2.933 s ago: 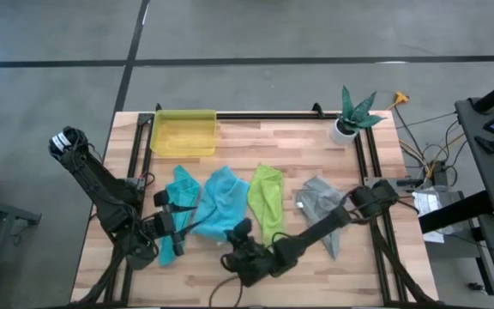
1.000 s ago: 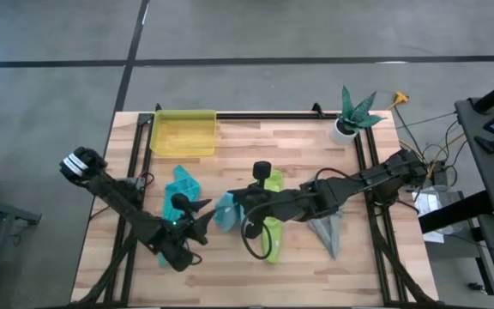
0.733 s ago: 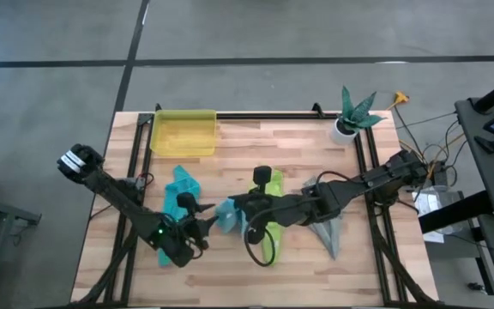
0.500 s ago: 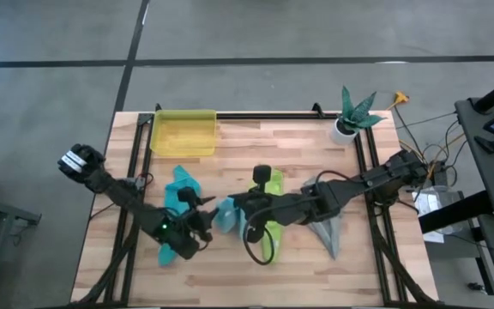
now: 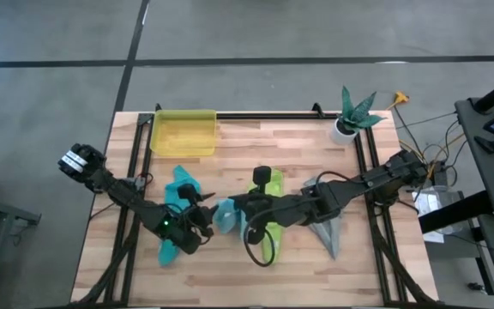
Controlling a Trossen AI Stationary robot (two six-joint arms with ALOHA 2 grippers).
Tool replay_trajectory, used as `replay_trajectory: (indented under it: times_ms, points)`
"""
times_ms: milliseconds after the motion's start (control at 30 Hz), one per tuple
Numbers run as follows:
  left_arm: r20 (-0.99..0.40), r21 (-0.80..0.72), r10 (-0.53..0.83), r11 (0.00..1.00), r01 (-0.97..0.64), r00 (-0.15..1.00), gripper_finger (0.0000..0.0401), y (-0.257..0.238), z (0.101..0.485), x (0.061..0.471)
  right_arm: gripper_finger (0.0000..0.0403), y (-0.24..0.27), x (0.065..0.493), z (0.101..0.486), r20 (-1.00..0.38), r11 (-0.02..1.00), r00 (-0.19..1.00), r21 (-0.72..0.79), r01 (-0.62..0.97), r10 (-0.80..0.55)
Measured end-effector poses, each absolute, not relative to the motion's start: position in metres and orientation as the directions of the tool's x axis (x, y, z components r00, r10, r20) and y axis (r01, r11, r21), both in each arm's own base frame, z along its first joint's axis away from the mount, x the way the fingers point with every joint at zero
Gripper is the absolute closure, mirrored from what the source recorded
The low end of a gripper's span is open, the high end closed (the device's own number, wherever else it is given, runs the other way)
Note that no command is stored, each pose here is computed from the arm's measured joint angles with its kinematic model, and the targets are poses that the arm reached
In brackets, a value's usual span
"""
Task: Roll microfiber towels into tight, uniform cylinder then place into a basket
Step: Roll the right light blue towel
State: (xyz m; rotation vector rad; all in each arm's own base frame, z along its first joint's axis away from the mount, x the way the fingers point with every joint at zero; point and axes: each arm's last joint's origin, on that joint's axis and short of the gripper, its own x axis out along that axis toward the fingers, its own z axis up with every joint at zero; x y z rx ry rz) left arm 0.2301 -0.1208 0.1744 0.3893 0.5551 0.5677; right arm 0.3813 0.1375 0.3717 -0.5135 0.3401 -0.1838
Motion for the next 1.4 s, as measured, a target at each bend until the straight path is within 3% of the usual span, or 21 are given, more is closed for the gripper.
replay_trajectory:
  times_ms: [400, 533, 700, 767, 1100, 1400]
  points:
    - [-0.445, 0.451, 0.531, 0.828, -0.332, 0.721, 0.0233, -0.124, 0.176, 0.232, 0.0394, 0.137, 0.38, 0.368, -0.307, 0.853, 0.915, -0.518, 0.07, -0.261]
    - [-0.463, 0.445, 0.505, 0.843, -0.302, 0.728, 0.0284, -0.126, 0.178, 0.234, 0.0394, 0.137, 0.38, 0.368, -0.308, 0.853, 0.915, -0.517, 0.069, -0.261]
    - [-0.464, 0.444, 0.494, 0.848, -0.289, 0.735, 0.0377, -0.126, 0.182, 0.234, 0.0394, 0.137, 0.38, 0.367, -0.31, 0.852, 0.914, -0.519, 0.068, -0.261]
    - [-0.46, 0.438, 0.491, 0.85, -0.292, 0.74, 0.0394, -0.125, 0.185, 0.233, 0.0394, 0.137, 0.38, 0.367, -0.314, 0.852, 0.912, -0.52, 0.066, -0.262]
    - [-0.471, 0.366, 0.493, 0.864, -0.346, 0.731, 0.0401, -0.111, 0.21, 0.207, 0.0394, 0.133, 0.372, 0.351, -0.446, 0.856, 0.838, -0.515, 0.048, -0.315]
    - [-0.467, 0.352, 0.493, 0.865, -0.357, 0.734, 0.0401, -0.11, 0.211, 0.202, 0.0394, 0.129, 0.367, 0.349, -0.445, 0.83, 0.795, -0.544, 0.126, -0.412]
